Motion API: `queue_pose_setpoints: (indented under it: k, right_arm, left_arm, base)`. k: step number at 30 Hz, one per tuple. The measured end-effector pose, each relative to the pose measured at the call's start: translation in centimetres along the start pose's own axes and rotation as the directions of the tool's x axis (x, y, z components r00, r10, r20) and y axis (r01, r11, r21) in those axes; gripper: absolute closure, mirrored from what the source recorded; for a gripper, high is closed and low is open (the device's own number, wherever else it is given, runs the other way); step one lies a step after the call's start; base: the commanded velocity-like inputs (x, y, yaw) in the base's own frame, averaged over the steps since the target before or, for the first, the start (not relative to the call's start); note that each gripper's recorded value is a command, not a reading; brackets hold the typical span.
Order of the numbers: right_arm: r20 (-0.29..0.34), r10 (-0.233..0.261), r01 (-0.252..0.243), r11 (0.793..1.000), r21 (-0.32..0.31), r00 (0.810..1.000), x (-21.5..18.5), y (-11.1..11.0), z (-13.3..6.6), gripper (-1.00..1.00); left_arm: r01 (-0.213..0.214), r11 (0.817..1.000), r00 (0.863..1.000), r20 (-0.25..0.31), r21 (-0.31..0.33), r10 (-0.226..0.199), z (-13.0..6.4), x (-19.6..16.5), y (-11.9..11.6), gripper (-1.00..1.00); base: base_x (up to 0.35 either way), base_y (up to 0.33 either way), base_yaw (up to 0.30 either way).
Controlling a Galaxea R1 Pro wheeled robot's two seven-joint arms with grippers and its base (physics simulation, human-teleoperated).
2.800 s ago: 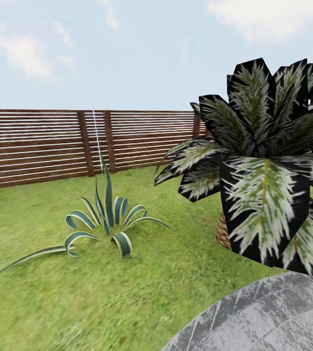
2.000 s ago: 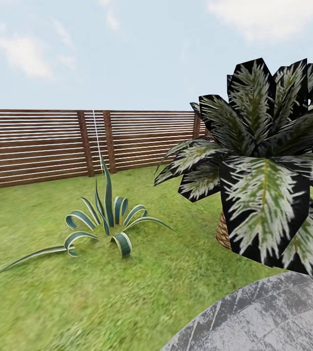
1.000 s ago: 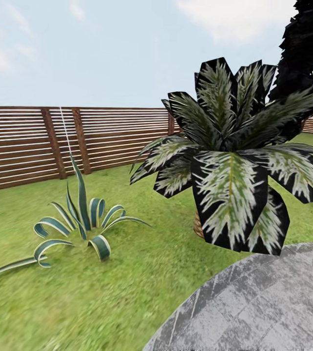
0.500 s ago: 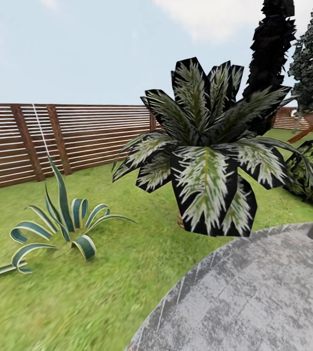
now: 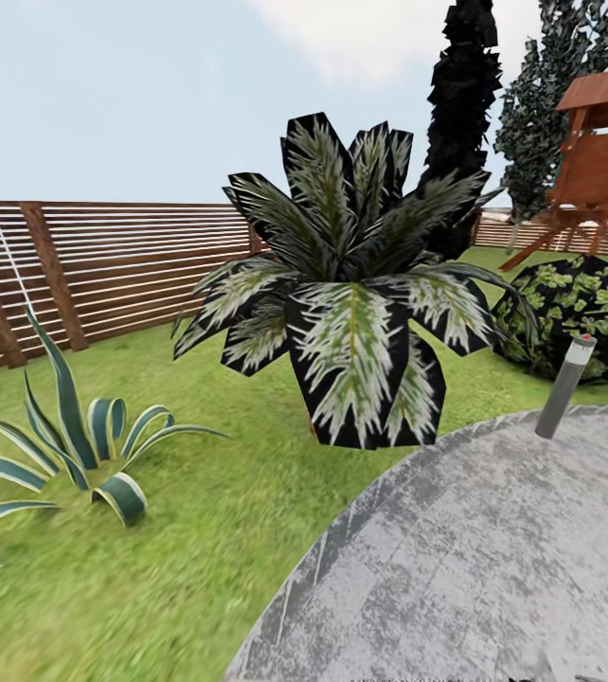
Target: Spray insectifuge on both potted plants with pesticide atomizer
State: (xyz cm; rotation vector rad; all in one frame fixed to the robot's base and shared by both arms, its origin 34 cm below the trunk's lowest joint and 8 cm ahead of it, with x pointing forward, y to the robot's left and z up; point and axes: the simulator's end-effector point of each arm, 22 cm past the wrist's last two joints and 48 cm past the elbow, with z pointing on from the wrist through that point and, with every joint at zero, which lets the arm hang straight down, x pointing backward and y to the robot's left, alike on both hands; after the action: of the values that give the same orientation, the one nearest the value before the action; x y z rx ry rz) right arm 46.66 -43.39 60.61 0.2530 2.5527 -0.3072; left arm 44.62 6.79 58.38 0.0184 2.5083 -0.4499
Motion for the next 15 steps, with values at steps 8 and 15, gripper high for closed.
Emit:
queue_pose_setpoints:
  k: [8, 15]
  right_arm:
    - [-0.003, -0.002, 0.002, 1.0, -0.002, 1.0, 0.1, 0.2, 0.0, -1.0]
    - [0.063, -0.015, 0.014, 1.0, 0.007, 0.998, -3.0, 0.3, -0.9, -1.0]
  left_arm:
    - [-0.005, 0.999, 1.0, 0.021, 0.04, 0.004, 0.2, 0.9, -0.6, -1.0]
    - [-0.008, 0.999, 1.0, 0.029, 0.043, 0.007, 0.2, 0.4, -1.3, -1.0]
  base:
    - [0.0, 0.0, -0.287]
    - [0.0, 0.0, -0.287]
